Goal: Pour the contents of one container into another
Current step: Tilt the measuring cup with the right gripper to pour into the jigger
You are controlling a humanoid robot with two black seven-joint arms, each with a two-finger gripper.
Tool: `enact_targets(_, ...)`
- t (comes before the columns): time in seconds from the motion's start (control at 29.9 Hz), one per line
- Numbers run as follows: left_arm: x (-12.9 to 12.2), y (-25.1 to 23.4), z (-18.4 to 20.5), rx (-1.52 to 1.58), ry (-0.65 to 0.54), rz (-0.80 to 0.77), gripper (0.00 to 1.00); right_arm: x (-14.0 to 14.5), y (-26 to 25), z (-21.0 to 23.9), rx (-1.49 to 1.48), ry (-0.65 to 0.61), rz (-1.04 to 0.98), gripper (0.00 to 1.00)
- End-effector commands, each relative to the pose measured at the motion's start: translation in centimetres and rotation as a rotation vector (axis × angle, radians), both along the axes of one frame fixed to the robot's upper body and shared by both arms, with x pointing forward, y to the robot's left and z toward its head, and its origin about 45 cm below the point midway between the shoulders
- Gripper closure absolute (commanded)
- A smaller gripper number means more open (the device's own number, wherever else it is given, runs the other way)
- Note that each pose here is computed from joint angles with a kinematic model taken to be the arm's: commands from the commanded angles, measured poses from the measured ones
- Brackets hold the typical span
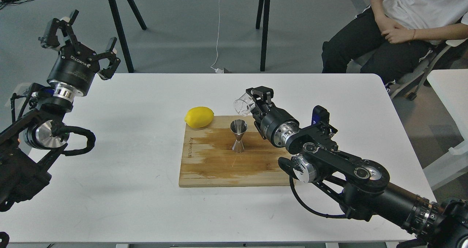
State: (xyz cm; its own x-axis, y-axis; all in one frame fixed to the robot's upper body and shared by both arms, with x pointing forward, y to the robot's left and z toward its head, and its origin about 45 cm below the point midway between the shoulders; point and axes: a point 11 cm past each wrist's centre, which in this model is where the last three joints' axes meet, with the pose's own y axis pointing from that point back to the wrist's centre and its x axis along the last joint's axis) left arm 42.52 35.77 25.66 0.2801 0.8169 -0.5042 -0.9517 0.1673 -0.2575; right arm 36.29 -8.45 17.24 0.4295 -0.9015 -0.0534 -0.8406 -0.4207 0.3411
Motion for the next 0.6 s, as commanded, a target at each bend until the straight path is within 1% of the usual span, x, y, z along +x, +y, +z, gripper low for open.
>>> enact_targets(0.0, 0.00, -0.01, -0.01, 0.000, 0.000, 0.000, 0.00, 0.03, 0.07, 0.05, -0.026, -0.011, 0.020, 0.62)
enact_targets(0.57, 0.00, -0.01, -0.01, 0.000, 0.000, 0.000, 0.00, 0.22, -0.39, 0.19, -0.076, -0.061, 0.033, 0.62)
